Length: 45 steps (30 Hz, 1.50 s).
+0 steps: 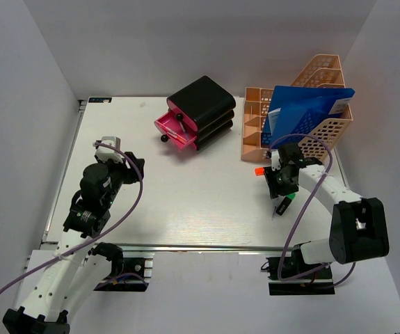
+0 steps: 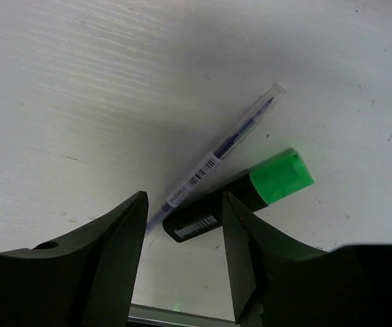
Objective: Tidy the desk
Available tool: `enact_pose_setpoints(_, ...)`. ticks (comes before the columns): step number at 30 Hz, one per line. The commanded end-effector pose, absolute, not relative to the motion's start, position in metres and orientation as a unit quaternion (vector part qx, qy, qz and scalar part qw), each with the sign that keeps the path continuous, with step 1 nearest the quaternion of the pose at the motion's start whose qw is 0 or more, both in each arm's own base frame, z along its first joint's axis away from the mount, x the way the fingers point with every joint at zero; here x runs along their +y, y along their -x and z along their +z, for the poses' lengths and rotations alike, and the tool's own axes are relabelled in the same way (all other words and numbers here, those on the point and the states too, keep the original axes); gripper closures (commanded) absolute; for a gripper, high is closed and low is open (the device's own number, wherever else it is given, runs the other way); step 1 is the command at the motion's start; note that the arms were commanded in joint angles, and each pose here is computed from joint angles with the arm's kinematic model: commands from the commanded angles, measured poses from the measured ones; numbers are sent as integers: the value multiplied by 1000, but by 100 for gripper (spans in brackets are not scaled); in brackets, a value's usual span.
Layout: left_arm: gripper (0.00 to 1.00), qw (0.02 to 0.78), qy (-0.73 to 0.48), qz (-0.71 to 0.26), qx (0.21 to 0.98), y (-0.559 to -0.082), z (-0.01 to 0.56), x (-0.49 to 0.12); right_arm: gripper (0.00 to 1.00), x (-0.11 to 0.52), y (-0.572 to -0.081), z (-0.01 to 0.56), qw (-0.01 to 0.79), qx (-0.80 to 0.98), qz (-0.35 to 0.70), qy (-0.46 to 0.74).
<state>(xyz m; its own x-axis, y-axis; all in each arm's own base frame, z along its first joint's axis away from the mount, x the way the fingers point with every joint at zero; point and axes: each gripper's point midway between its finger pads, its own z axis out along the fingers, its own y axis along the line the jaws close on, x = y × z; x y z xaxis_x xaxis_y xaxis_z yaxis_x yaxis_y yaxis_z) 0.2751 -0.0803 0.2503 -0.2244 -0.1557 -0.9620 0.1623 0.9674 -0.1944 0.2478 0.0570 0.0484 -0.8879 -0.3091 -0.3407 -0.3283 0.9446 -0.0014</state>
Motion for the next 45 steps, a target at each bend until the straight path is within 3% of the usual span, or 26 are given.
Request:
enact_pose_setpoints(1, 27, 632, -7, -137, 763, -273, 257, -83, 47, 54, -252, 43, 165, 974, 25, 150)
enact_pose_setpoints(24, 27, 637, -5, -136, 759, -272, 260, -81, 50, 69, -250, 23, 96, 982, 68, 146)
enact_pose_setpoints(37, 27, 633, -3, -130, 763, -273, 257, -80, 71, 92, -247, 6, 56, 974, 88, 201)
enact_pose_setpoints(45, 27, 630, -3, -126, 766, -274, 254, -79, 89, 121, -239, 3, 56, 952, 120, 277)
